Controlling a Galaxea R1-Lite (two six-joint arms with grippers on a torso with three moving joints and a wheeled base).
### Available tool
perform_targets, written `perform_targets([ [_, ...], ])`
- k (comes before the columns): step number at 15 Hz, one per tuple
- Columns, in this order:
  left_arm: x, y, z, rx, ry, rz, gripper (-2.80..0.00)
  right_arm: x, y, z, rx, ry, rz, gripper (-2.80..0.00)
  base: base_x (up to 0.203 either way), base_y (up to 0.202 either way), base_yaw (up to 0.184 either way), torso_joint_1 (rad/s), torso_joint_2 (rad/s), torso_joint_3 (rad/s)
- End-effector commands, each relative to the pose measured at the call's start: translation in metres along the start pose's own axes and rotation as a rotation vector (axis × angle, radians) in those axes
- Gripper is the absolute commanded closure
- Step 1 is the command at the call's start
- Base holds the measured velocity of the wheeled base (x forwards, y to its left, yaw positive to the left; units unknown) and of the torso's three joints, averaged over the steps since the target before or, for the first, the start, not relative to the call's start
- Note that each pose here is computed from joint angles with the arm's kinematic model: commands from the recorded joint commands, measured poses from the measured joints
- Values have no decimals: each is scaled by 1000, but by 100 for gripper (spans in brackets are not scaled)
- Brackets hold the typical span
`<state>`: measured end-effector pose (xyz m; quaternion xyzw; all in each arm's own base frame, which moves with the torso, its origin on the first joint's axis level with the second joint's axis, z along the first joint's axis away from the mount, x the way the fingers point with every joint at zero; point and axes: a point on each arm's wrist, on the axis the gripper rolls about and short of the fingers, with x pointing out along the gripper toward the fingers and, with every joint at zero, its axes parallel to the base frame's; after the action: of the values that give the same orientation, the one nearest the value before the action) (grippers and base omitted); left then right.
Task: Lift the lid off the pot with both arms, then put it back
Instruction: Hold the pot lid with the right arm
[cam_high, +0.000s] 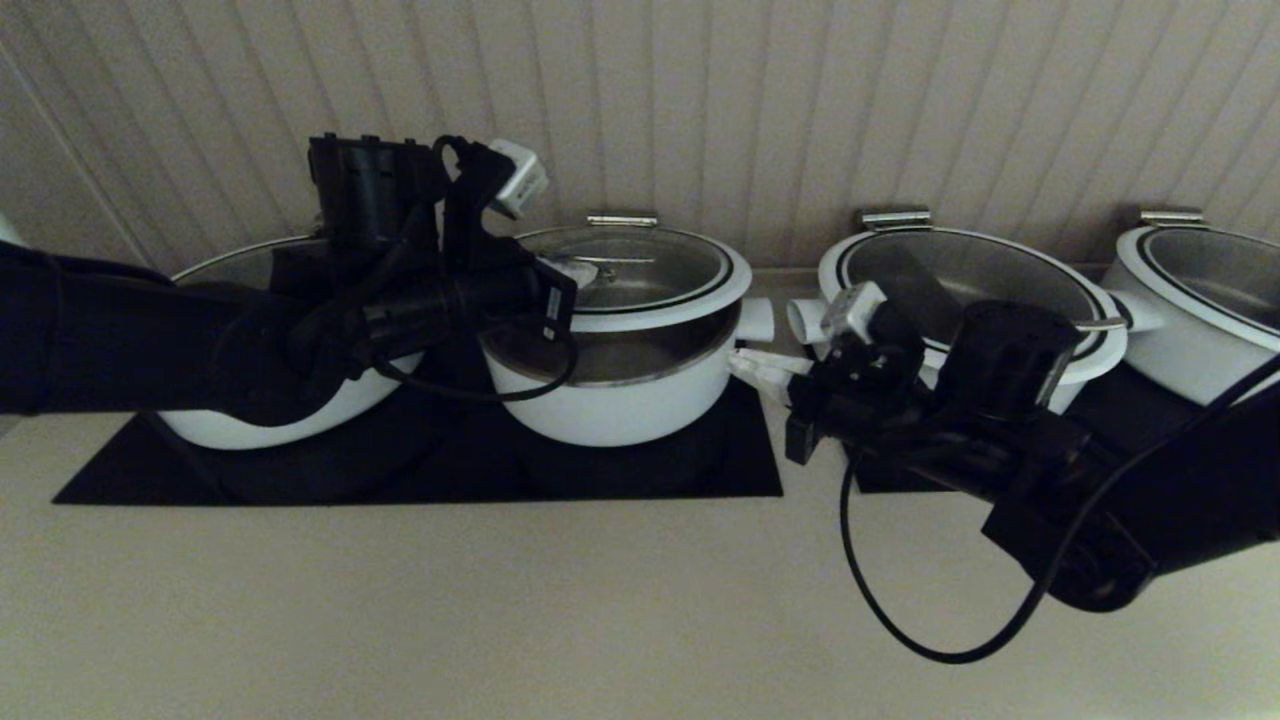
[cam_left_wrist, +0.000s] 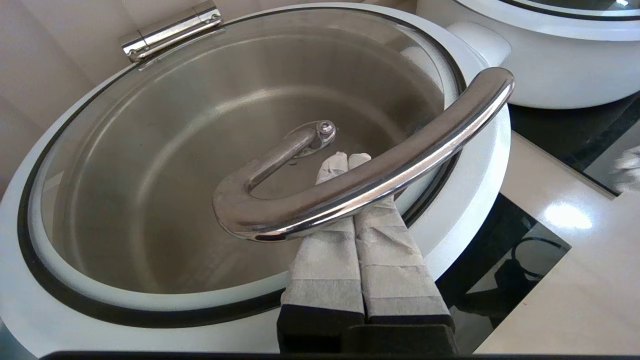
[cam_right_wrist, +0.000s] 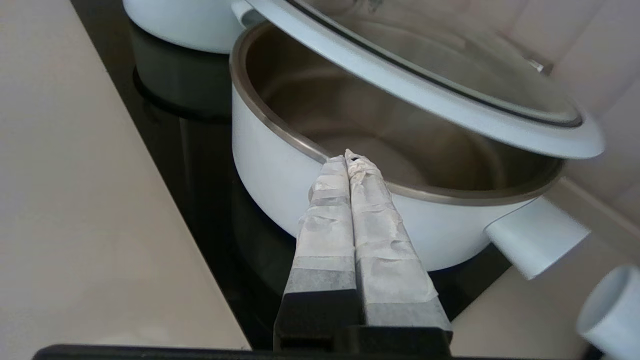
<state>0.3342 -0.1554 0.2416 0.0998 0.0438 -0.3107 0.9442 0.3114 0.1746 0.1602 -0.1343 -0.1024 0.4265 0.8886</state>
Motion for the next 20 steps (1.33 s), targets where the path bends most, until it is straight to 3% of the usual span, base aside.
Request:
perform_targets([
  [1, 1, 0, 0, 2, -3, -1, 0, 10, -3, -4, 11, -19, -8, 0, 0, 0, 0, 0, 0, 0],
  [5, 1, 0, 0, 2, -1, -1, 0, 31, -13, -9, 22, -47, -74, 0, 0, 0, 0, 0, 0, 0],
  [13, 1, 0, 0, 1, -2, 0, 0, 50, -9, -25, 55, -43, -56, 0, 0, 0, 0, 0, 0, 0],
  [17, 1, 0, 0, 1, -3, -1, 0, 73, -21, -21, 23, -121, -95, 0, 0, 0, 0, 0, 0, 0],
  [20, 1, 1, 0, 0, -2, 0, 0, 85, -25, -25, 24, -119, -99, 0, 0, 0, 0, 0, 0, 0],
])
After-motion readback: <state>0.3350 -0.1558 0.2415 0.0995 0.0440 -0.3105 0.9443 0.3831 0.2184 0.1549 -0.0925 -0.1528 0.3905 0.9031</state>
